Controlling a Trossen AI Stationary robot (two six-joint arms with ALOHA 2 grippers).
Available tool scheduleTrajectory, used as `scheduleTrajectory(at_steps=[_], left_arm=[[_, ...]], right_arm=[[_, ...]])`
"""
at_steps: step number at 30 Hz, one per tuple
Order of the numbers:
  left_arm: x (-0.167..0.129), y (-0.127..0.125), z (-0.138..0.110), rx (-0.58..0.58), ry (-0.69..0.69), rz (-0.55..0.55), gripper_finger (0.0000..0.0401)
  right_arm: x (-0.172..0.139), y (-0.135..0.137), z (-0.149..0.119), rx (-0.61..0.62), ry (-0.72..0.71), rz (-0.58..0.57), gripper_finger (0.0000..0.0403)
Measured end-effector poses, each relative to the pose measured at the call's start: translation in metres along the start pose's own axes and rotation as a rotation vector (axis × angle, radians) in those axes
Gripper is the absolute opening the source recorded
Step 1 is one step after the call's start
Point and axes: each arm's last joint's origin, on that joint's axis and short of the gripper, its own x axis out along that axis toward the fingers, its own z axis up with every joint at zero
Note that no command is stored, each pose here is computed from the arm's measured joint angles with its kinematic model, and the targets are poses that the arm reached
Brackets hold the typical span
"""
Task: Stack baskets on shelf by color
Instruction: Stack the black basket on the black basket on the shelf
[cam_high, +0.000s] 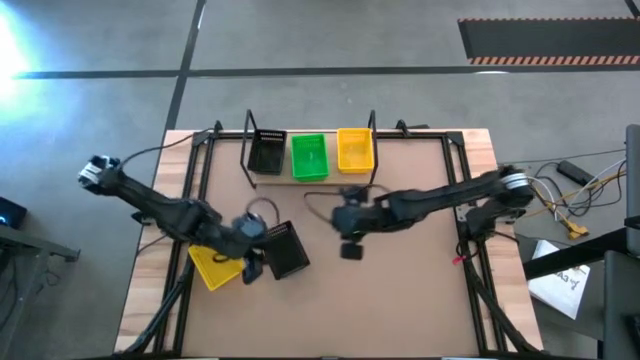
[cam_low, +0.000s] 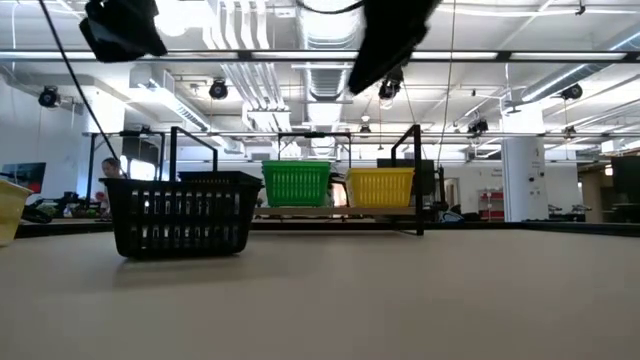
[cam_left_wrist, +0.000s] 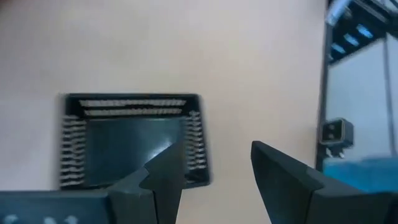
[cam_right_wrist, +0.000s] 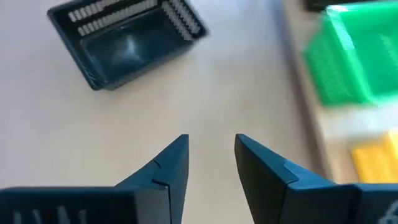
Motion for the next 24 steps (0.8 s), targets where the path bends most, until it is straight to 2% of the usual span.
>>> scheduleTrajectory(at_steps=[3, 6, 10, 17, 21, 24], left_arm=[[0.024, -0.011, -0.003, 0.028, 0.06, 0.002, 0.0169], [0.044, -0.018, -0.005, 0.033, 0.122, 0.05, 0.0169], [0.072, -0.028, -0.005, -0.017, 0.169, 0.116, 0.0169], [0.125, -0.039, -0.012, -0.092, 0.249, 0.238, 0.0169], [0.15, -0.039, -0.016, -0.13, 0.297, 0.334, 0.0166], [0.163, -0.04, -0.016, -0.14, 0.327, 0.391, 0.0147]], right_arm=[[-0.03, -0.009, -0.016, 0.059, -0.025, -0.02, 0.0113], [-0.053, -0.012, -0.04, 0.119, -0.043, -0.003, 0.0101], [-0.076, -0.015, -0.078, 0.163, -0.06, 0.025, 0.0087], [-0.103, -0.023, -0.132, 0.237, -0.124, 0.083, 0.0065], [-0.116, -0.03, -0.15, 0.275, -0.174, 0.112, 0.0058], [-0.125, -0.035, -0.159, 0.293, -0.214, 0.131, 0.0057]])
